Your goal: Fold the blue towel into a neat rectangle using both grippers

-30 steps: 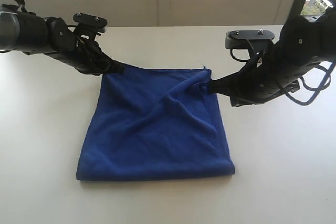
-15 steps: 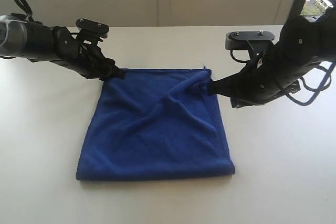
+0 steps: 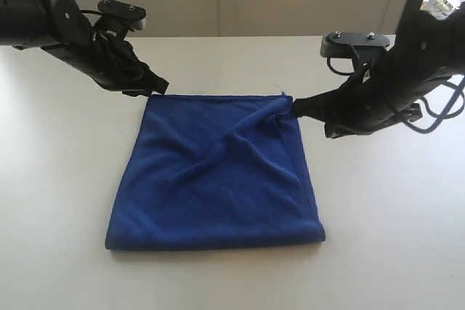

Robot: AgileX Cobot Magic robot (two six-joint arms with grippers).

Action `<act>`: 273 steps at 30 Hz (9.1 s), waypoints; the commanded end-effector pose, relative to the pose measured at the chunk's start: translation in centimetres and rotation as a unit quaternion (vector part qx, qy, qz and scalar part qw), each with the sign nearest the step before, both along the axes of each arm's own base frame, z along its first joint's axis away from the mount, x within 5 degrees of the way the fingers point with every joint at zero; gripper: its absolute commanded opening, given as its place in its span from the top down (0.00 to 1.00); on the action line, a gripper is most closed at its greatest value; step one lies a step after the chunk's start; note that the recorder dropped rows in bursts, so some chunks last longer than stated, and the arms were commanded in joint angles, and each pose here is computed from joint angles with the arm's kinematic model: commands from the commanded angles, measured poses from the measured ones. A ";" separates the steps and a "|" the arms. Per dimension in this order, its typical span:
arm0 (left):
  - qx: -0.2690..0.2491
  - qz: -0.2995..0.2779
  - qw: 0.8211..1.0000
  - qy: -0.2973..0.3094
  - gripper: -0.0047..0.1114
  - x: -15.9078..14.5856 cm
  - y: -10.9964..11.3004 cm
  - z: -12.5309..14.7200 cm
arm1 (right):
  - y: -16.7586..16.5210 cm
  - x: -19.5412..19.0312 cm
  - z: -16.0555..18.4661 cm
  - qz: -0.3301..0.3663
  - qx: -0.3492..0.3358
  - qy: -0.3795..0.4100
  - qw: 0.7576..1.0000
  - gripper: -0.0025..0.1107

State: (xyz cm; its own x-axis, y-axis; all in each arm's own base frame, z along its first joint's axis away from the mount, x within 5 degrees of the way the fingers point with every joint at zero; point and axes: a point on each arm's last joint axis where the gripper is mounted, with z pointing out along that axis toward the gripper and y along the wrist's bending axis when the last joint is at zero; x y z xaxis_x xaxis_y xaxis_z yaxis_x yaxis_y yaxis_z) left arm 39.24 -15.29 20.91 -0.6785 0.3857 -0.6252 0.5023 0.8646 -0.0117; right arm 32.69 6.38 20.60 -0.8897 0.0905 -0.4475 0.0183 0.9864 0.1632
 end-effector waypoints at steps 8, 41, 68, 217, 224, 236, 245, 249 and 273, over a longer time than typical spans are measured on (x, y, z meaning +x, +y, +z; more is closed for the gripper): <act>-0.025 0.014 0.991 0.131 0.96 -3.2 -0.7 -0.9 | -1.0 3.3 2.3 0.003 0.044 -0.044 0.998 0.98; -0.085 0.084 0.992 0.035 0.96 4.0 -2.1 -2.8 | 0.1 10.2 -6.0 0.107 0.151 -0.001 0.983 0.81; -0.061 0.077 0.988 0.117 0.96 4.4 -2.5 -7.6 | 1.2 9.8 -5.5 0.144 0.109 -0.003 0.983 0.98; -0.077 0.082 0.993 0.035 0.96 2.3 -4.8 -7.7 | 1.8 11.7 -7.3 0.067 -0.005 -0.048 0.997 0.97; -0.084 0.091 0.992 -0.008 0.96 3.0 -4.7 -7.8 | 2.0 13.5 -9.9 0.065 -0.009 -0.053 0.996 0.97; -0.093 0.078 0.993 0.014 0.96 1.9 -3.4 -2.6 | 2.0 12.5 -2.6 0.089 -0.002 -0.066 0.994 0.97; -0.068 0.034 0.990 0.120 0.96 -5.4 -4.2 -1.7 | 2.3 3.6 -1.4 0.129 -0.010 0.027 0.991 0.98; -0.053 0.004 0.988 0.144 0.96 -7.8 -5.7 -2.4 | 3.5 1.1 -1.9 0.153 -0.012 0.049 0.987 0.98; 0.026 0.014 0.947 0.319 0.96 -13.9 -4.4 -8.6 | 3.2 -6.8 -7.3 0.168 -0.011 0.215 0.962 0.98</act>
State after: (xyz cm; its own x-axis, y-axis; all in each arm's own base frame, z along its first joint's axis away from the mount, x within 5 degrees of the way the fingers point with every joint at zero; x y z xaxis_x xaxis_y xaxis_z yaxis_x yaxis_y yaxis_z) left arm 27.35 -20.45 14.03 -0.9122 0.3285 -0.2448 0.3891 0.8817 -0.2667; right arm 27.22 9.75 13.34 -0.9693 -0.2169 -0.1160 -0.2355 0.9546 0.1827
